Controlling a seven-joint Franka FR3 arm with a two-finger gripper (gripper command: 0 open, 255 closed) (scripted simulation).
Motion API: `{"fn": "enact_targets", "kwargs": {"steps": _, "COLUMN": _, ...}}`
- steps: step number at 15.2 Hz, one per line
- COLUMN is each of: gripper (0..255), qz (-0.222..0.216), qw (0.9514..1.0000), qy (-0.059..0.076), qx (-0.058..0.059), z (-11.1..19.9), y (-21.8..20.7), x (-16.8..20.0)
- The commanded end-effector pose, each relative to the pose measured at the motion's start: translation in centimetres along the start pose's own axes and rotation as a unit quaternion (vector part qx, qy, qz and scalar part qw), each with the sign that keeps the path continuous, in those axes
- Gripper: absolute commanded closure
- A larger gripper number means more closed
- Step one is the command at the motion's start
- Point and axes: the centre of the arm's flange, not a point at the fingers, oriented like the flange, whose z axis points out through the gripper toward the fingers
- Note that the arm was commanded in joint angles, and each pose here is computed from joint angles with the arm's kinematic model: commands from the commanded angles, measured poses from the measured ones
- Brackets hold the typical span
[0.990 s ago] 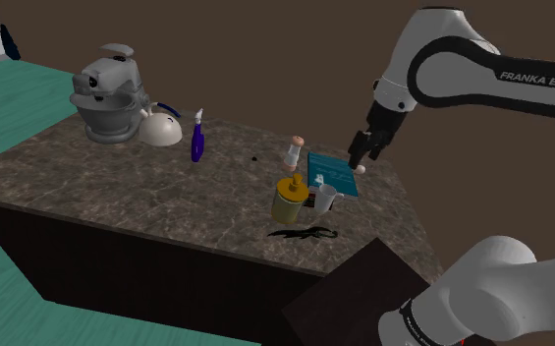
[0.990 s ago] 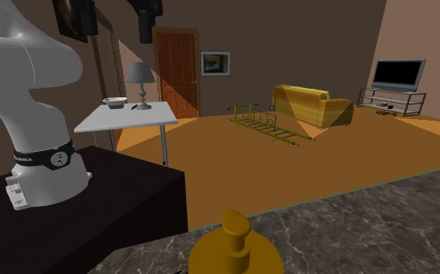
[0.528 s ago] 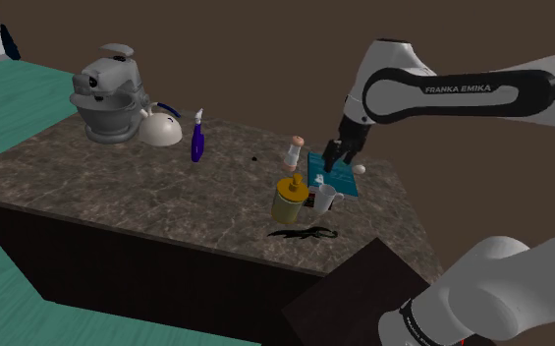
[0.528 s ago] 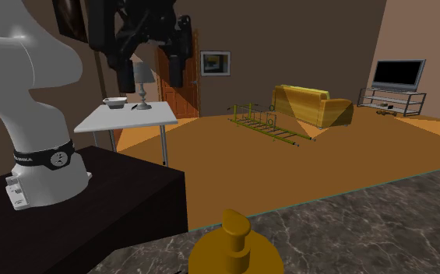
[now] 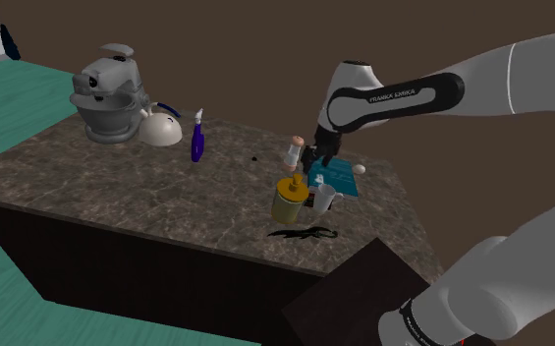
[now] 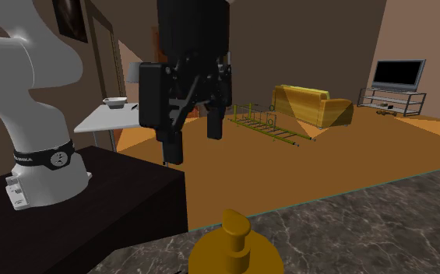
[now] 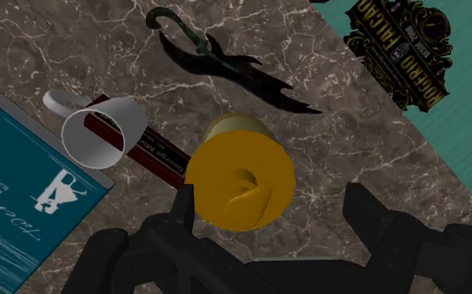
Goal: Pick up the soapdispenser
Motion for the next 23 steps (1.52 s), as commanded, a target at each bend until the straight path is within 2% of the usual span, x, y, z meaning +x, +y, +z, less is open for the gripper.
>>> {"fn": "enact_targets", "kwargs": {"steps": 1, "gripper": 0, "qz": 0.0, "qw": 1.0, "qy": 0.001, "qx": 0.001, "z": 2.0, "y": 0.1, "x": 1.8}}
{"fn": "enact_targets", "kwargs": {"steps": 6, "gripper": 0, "qz": 0.0, "qw": 1.0, "qy": 0.002, "qx": 0.005, "z": 6.6, "y": 0.9, "x": 6.5}}
{"fn": "enact_targets", "kwargs": {"steps": 14, "gripper": 0, "qz": 0.0, "qw": 1.0, "qy": 0.002, "qx": 0.005, "z": 10.6, "y": 0.8, "x": 6.6}}
{"fn": "enact_targets", "kwargs": {"steps": 16, "gripper": 0, "qz": 0.0, "qw": 1.0, "qy": 0.002, "qx": 0.005, "z": 10.6, "y": 0.8, "x": 6.6}}
{"fn": "enact_targets", "kwargs": {"steps": 17, "gripper": 255, "qz": 0.0, "qw": 1.0, "qy": 0.002, "qx": 0.005, "z": 10.6, "y": 0.8, "x": 6.6}}
{"fn": "enact_targets", "kwargs": {"steps": 23, "gripper": 255, "qz": 0.0, "qw": 1.0, "qy": 0.002, "qx": 0.005, "z": 10.5, "y": 0.8, "x": 6.6}}
